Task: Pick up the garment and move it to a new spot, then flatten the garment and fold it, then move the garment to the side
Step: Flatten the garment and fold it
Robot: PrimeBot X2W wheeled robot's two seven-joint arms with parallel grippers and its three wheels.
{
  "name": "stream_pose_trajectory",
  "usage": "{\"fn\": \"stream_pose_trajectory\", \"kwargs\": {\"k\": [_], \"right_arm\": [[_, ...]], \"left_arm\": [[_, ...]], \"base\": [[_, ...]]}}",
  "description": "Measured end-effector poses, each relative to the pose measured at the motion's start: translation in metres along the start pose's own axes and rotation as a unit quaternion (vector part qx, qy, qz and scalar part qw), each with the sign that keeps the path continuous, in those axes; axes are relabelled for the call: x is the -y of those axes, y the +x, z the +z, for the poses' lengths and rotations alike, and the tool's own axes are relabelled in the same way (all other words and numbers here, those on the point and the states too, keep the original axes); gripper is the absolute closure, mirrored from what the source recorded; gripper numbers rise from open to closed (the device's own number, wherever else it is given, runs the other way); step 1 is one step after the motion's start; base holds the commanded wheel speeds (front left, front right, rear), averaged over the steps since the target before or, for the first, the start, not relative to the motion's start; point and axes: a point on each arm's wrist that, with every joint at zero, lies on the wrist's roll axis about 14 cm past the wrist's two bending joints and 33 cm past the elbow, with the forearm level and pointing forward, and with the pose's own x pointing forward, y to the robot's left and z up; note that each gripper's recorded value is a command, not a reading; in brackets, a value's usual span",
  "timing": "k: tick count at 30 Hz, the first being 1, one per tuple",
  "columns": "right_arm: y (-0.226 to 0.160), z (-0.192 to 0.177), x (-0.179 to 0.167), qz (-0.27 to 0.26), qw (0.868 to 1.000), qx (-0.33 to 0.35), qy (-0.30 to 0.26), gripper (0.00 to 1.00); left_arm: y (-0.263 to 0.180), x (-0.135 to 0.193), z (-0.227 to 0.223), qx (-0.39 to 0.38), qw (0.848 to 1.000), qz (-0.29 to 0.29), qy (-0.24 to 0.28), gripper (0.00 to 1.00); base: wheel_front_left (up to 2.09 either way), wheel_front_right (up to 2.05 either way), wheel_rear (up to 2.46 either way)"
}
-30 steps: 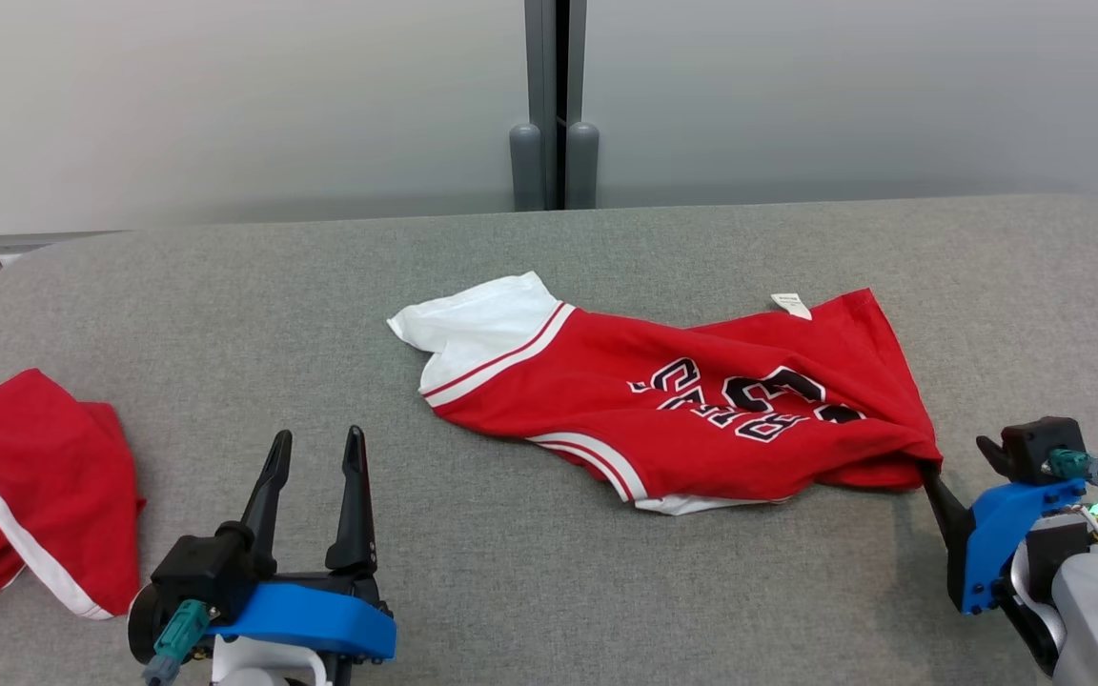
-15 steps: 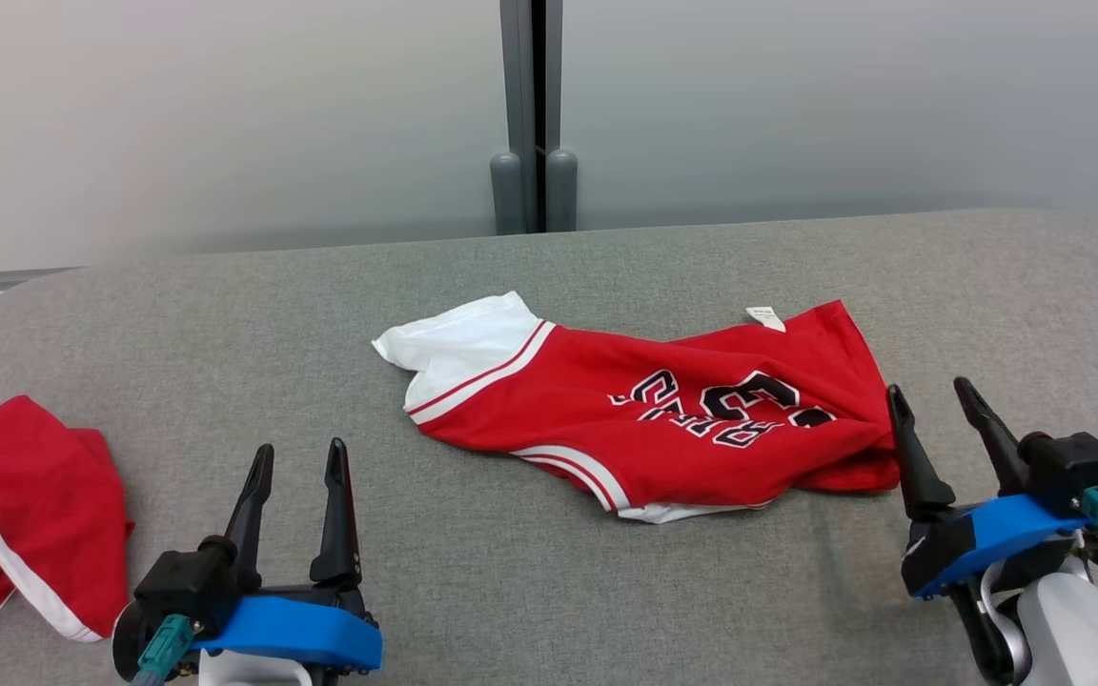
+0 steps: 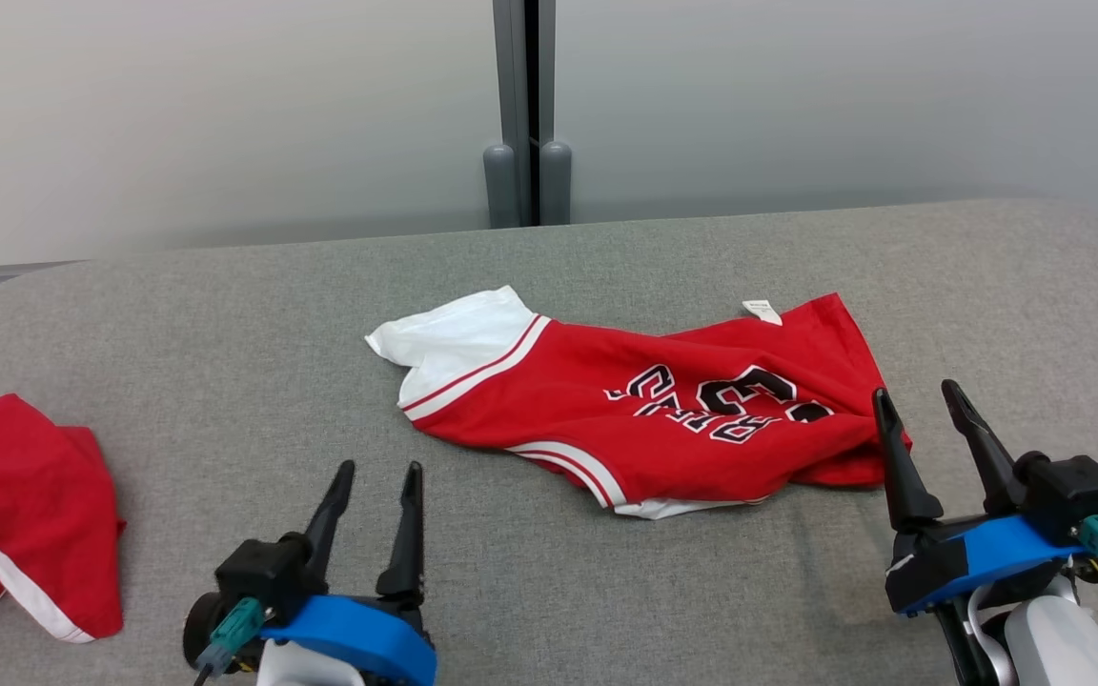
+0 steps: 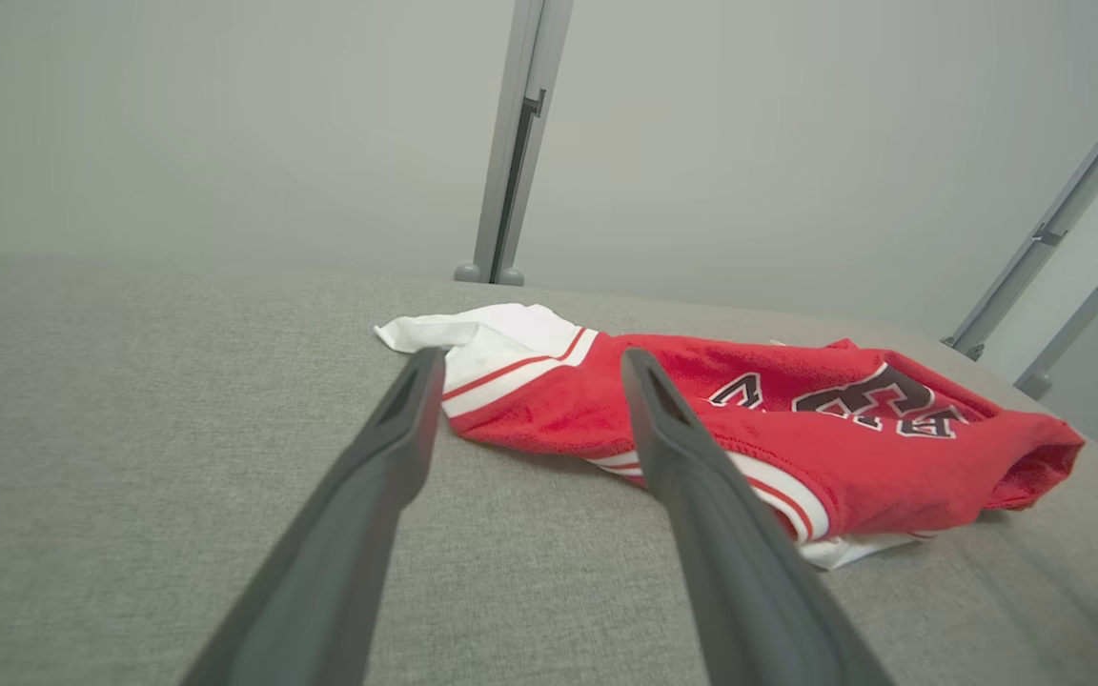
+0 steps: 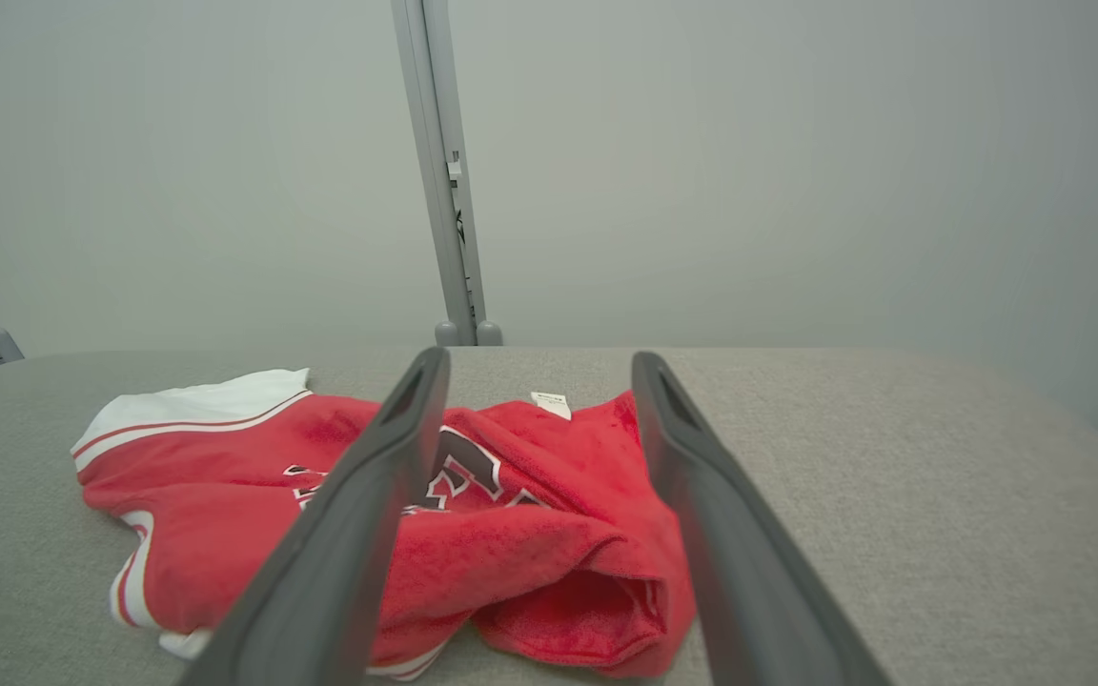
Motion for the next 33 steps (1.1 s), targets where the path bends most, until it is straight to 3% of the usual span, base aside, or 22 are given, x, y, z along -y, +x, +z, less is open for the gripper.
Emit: {"fn": "stream_pose_trajectory", "kwargs": {"k": [6,13,22,27,28,29,30,31,33], "right_arm": [[-0.001,-0.006,0.012,-0.015,1.0,-0.009,0.0,0.0],[-0.003,-0.014,0.034,-0.045,0.999,-0.019,-0.004,0.0],[-0.014,-0.021,0.052,-0.079,0.996,-0.031,0.002,0.0],[-0.018,-0.021,0.056,-0.088,0.996,-0.031,0.004,0.0],[-0.018,-0.021,0.055,-0.088,0.996,-0.032,0.005,0.0],[-0.018,-0.022,0.055,-0.087,0.996,-0.032,0.007,0.0],[-0.017,-0.022,0.053,-0.086,0.996,-0.032,0.008,0.0],[-0.016,-0.022,0.052,-0.085,0.996,-0.031,0.01,0.0],[-0.015,-0.021,0.05,-0.083,0.996,-0.029,0.01,0.0]], "left_arm": [[0.011,0.043,-0.036,-0.104,0.992,-0.071,-0.02,0.0],[0.012,0.092,-0.087,-0.247,0.954,-0.163,-0.038,0.0],[0.03,0.115,-0.113,-0.3,0.93,-0.207,-0.053,0.0],[0.035,0.115,-0.115,-0.304,0.928,-0.206,-0.064,0.0],[0.037,0.116,-0.113,-0.3,0.929,-0.208,-0.065,0.07],[0.039,0.118,-0.11,-0.293,0.93,-0.211,-0.07,0.36],[0.042,0.12,-0.105,-0.285,0.931,-0.213,-0.076,0.74],[0.044,0.121,-0.101,-0.277,0.933,-0.216,-0.078,1.0],[0.049,0.12,-0.095,-0.265,0.936,-0.221,-0.071,1.0]], "base": [[0.0,0.0,0.0],[0.0,0.0,0.0],[0.0,0.0,0.0],[0.0,0.0,0.0],[0.0,0.0,0.0],[0.0,0.0,0.0],[0.0,0.0,0.0],[0.0,0.0,0.0],[0.0,0.0,0.0]]}}
